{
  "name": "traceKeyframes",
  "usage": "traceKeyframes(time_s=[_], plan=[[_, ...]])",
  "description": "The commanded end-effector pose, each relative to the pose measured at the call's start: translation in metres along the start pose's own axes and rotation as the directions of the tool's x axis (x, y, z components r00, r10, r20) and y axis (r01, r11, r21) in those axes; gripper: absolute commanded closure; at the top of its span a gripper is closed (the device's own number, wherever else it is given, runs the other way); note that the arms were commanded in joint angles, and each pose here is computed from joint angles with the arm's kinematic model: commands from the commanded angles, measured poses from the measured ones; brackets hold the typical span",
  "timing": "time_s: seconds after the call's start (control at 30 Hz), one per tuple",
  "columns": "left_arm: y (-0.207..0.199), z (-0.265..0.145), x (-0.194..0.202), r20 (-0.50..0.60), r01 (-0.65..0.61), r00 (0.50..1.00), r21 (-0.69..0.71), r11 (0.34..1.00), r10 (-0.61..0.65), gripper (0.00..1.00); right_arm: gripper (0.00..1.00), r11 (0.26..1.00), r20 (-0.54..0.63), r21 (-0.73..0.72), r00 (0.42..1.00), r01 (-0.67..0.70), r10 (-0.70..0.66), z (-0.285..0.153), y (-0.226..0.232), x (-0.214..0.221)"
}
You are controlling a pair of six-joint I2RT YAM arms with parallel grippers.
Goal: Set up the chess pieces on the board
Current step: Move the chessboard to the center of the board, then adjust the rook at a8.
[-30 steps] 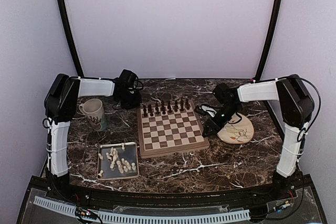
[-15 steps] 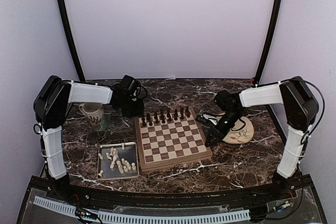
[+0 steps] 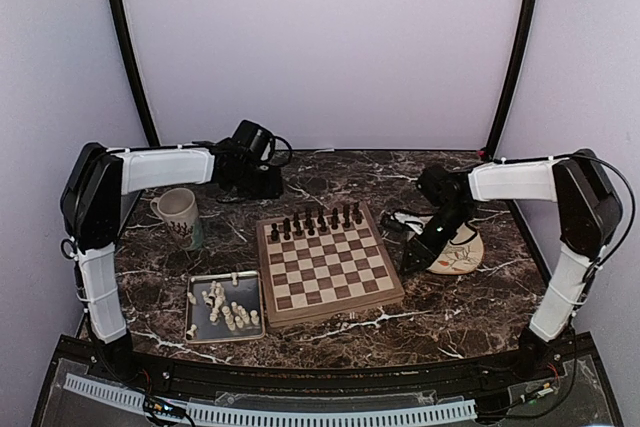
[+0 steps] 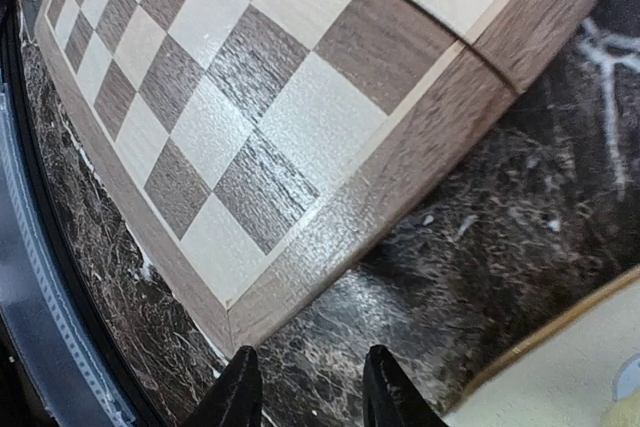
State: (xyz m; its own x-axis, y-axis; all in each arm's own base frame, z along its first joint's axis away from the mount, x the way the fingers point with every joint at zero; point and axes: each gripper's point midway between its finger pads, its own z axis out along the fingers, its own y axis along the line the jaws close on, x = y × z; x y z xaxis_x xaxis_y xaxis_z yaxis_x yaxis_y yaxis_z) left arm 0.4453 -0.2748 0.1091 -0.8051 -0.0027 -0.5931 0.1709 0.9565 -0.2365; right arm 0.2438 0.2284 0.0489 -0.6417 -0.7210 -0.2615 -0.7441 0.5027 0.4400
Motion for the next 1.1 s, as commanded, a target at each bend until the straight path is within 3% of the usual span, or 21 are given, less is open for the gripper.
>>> traceKeyframes(time_s=[0.0,0.13,0.27,0.4,0.5,0.73,1.07], plan=[[0.014,-0.062,-0.051,0.135,-0.049,0.989,-0.098,0.994,0.062,0.65,0.64,0.996,0.116,0.067,0.991,0.063,-0.071,-0.042,-0.002,-0.025],[0.015,-0.093,-0.069,0.176,-0.099,0.977,-0.123,0.988,0.119,0.58,0.64,0.993,0.205,0.079,0.973,0.092,-0.107,-0.068,0.001,-0.045],[-0.011,-0.127,-0.069,0.238,-0.314,0.922,0.003,0.949,0.305,0.5,0.63,0.986,0.316,0.109,0.936,0.126,-0.154,-0.096,0.007,-0.066],[-0.032,-0.119,-0.025,0.112,-0.466,0.884,0.185,0.865,0.453,0.48,0.63,0.975,0.38,0.142,0.9,0.171,-0.213,-0.105,0.012,-0.069],[-0.032,-0.108,0.007,-0.001,-0.476,0.87,0.259,0.84,0.493,0.51,0.63,0.976,0.365,0.142,0.908,0.164,-0.206,-0.086,0.003,-0.052],[-0.026,-0.082,0.042,-0.125,-0.449,0.853,0.315,0.836,0.506,0.52,0.63,0.974,0.381,0.167,0.902,0.15,-0.204,-0.069,-0.011,-0.031],[-0.018,-0.042,0.057,-0.241,-0.404,0.846,0.292,0.867,0.476,0.58,0.64,0.976,0.389,0.167,0.9,0.14,-0.196,-0.061,-0.018,-0.023]])
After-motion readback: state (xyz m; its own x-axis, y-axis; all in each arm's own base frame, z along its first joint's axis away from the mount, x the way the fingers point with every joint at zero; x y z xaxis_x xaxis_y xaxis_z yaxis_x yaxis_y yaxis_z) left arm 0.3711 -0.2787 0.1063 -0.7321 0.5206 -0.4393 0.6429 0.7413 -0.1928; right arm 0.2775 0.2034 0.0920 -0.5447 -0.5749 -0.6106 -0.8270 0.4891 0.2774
